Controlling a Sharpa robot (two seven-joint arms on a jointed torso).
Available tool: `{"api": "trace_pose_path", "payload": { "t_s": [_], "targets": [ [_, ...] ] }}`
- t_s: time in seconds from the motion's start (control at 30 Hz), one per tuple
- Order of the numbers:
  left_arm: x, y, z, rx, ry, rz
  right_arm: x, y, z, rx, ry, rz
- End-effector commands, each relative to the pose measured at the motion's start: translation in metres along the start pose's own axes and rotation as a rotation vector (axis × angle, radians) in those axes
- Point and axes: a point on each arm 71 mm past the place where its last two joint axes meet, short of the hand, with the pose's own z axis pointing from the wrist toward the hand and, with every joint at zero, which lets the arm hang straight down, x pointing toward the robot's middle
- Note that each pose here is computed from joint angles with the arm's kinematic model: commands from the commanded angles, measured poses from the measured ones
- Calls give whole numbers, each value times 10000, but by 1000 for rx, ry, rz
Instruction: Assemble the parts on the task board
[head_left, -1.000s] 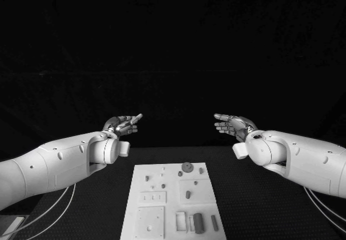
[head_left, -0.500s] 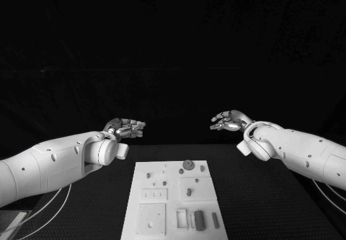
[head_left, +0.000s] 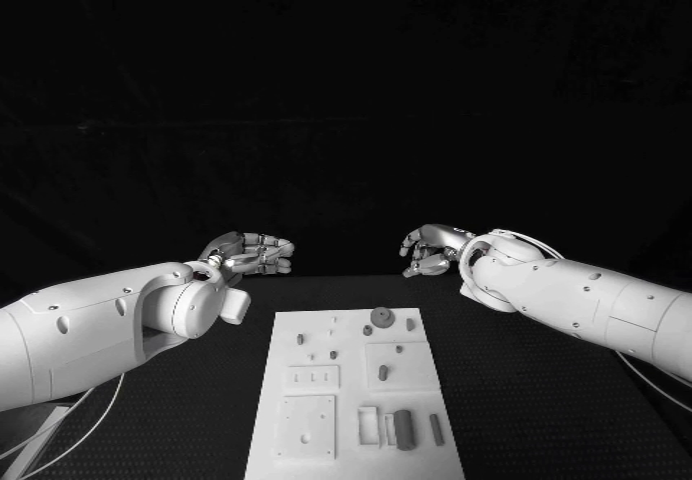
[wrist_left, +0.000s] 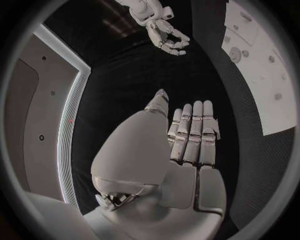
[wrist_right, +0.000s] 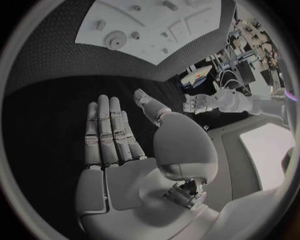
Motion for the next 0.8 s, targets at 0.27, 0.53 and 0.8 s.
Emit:
{"api": "trace_pose_path", "payload": {
  "t_s": [0.27, 0.53, 0.8],
  "targets": [
    [121, -54, -49, 32, 63, -5, 203, 216, 62, -51, 47, -146],
    [165, -54, -40, 33, 76, -7, 375, 273, 62, -63, 105, -179],
    [132, -36, -36, 28, 67, -9, 508, 285, 21, -69, 148, -189]
  ]
}}
